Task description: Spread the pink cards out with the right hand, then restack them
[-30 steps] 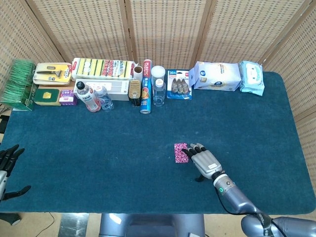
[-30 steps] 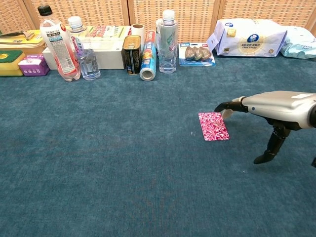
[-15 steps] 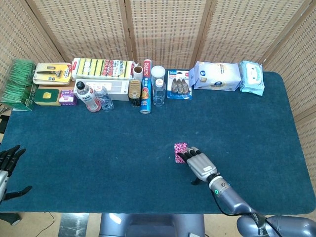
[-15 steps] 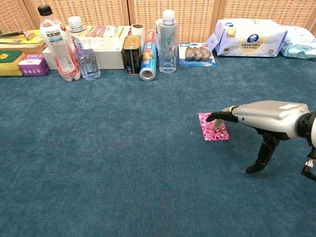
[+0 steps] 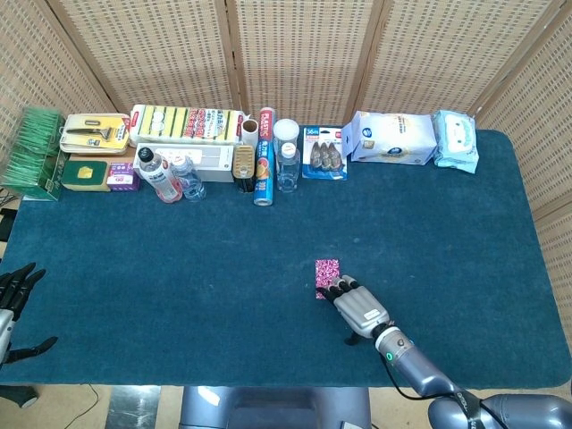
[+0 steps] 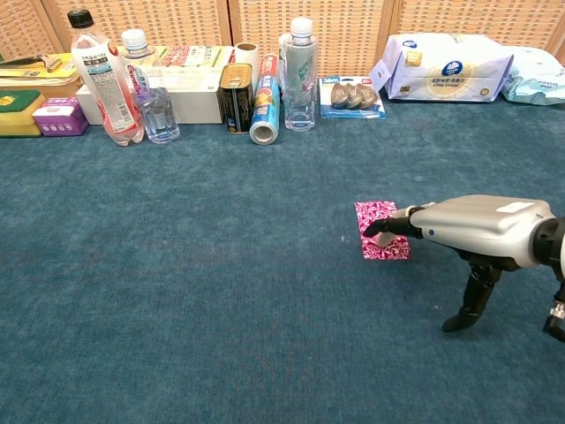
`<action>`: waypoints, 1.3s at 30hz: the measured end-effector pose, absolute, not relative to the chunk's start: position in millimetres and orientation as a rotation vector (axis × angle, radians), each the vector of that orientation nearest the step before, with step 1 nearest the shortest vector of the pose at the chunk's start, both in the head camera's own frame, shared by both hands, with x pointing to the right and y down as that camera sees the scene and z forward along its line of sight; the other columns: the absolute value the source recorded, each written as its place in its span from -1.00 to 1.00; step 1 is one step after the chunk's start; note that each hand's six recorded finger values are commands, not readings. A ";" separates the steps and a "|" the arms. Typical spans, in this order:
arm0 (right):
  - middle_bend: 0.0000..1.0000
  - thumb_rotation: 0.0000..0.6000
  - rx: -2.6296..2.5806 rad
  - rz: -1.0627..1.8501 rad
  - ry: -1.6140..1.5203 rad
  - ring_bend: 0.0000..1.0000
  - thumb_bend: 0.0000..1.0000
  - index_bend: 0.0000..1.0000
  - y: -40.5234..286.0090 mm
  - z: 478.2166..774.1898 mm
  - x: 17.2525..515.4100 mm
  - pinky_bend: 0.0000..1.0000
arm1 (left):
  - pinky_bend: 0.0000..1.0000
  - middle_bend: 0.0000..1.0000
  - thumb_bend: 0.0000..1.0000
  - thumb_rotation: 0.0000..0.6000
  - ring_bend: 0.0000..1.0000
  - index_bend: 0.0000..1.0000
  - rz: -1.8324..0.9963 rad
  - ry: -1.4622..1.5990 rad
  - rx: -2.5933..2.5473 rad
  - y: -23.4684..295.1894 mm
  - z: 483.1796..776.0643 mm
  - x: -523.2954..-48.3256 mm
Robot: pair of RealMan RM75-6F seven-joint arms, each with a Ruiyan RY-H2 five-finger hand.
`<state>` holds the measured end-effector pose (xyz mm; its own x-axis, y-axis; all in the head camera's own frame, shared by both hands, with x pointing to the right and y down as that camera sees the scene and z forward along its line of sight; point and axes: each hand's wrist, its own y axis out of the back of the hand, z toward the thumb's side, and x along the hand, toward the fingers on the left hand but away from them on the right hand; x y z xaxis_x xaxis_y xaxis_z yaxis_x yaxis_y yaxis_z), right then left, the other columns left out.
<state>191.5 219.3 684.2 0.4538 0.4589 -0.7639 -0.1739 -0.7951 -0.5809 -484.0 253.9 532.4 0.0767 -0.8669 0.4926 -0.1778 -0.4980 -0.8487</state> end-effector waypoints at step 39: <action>-0.68 1.00 -2.081 1.326 -0.196 -0.93 -1.00 -0.84 217.4 668.7 175.3 -0.99 | -1.00 -1.00 -0.91 1.00 -1.00 -1.00 -1.458 1.050 -1.763 254.6 531.9 -484.0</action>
